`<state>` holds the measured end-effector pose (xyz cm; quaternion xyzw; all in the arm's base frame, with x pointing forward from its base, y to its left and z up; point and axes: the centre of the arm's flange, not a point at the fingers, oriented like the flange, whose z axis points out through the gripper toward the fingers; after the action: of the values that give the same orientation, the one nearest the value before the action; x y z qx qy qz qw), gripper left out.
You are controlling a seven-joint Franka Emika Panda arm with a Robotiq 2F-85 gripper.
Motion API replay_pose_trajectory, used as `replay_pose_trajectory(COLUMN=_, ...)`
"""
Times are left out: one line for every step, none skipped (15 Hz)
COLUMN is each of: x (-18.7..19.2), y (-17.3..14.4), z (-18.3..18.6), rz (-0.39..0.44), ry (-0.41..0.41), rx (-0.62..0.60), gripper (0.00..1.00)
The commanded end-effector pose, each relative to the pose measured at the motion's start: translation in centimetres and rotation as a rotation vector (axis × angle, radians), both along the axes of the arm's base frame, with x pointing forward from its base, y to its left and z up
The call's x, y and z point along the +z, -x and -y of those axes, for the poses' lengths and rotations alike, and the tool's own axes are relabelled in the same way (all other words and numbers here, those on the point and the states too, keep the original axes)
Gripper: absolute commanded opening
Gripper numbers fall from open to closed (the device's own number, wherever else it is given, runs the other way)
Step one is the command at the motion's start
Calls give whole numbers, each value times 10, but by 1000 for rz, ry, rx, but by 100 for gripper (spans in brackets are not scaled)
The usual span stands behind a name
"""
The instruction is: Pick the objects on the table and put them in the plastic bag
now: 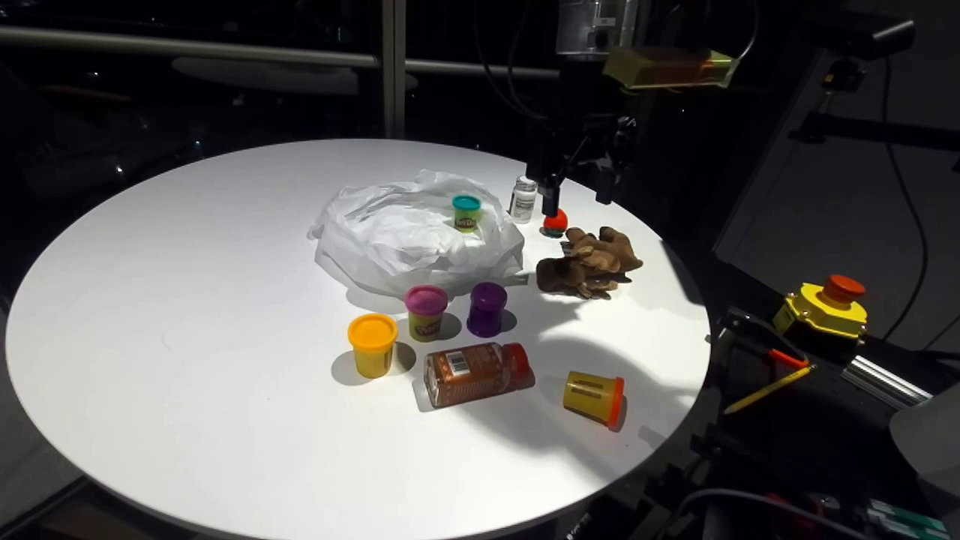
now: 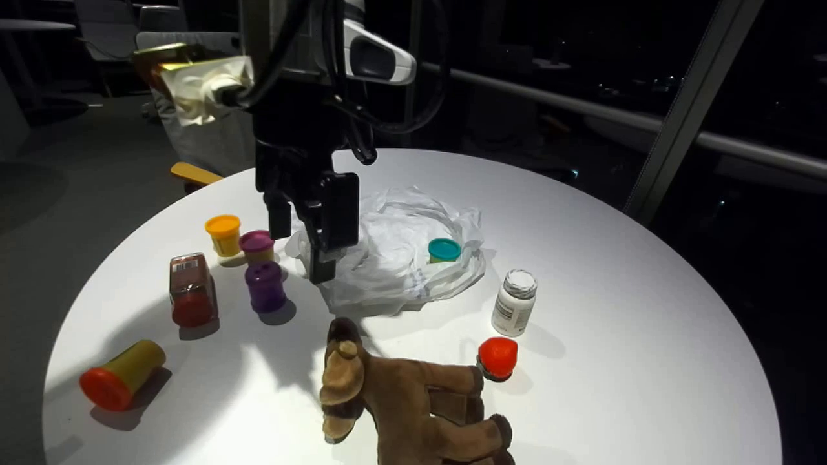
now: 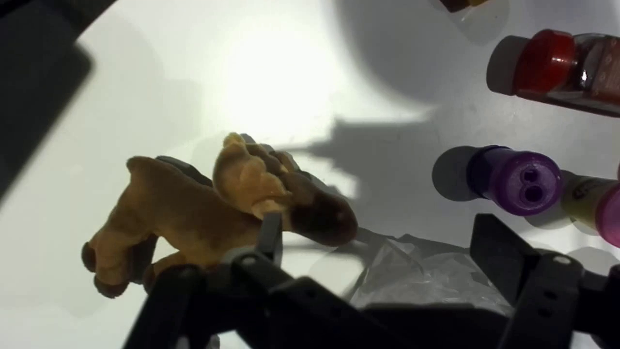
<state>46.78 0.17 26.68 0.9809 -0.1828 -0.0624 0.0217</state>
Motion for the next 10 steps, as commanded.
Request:
replay_pose_trajectory(x=13, y=31, z=32, rz=58, ry=-31, rx=-34, gripper=100)
replay_pose_trajectory(x=13, y=31, z=43, rz=74, ry=-33, rx=-41, gripper=100)
replay_pose_trajectory(x=15, y=30, z=54, rz=112, ry=-19, rx=-43, gripper=100)
replay_pose_trajectory(x=20, y=25, z=64, rz=154, ry=-2, rx=-32, gripper=100)
replay_pose_trajectory(x=23, y=20, z=73, rz=187, ry=7, rx=-23, gripper=100)
replay_pose_trajectory(x=28, y=13, z=82, rz=217, ry=24, rx=-16, gripper=100)
replay_pose_trajectory(x=32, y=6, z=89, rz=236, ry=40, rx=-13, gripper=100)
replay_pose_trajectory(x=34, y=0, z=96, rz=253, ry=53, rx=-12, gripper=100)
replay_pose_trajectory(x=37, y=-6, z=101, rz=271, ry=66, rx=-17, gripper=100)
replay_pose_trajectory(x=38, y=-12, z=106, rz=276, ry=69, rx=-16, gripper=100)
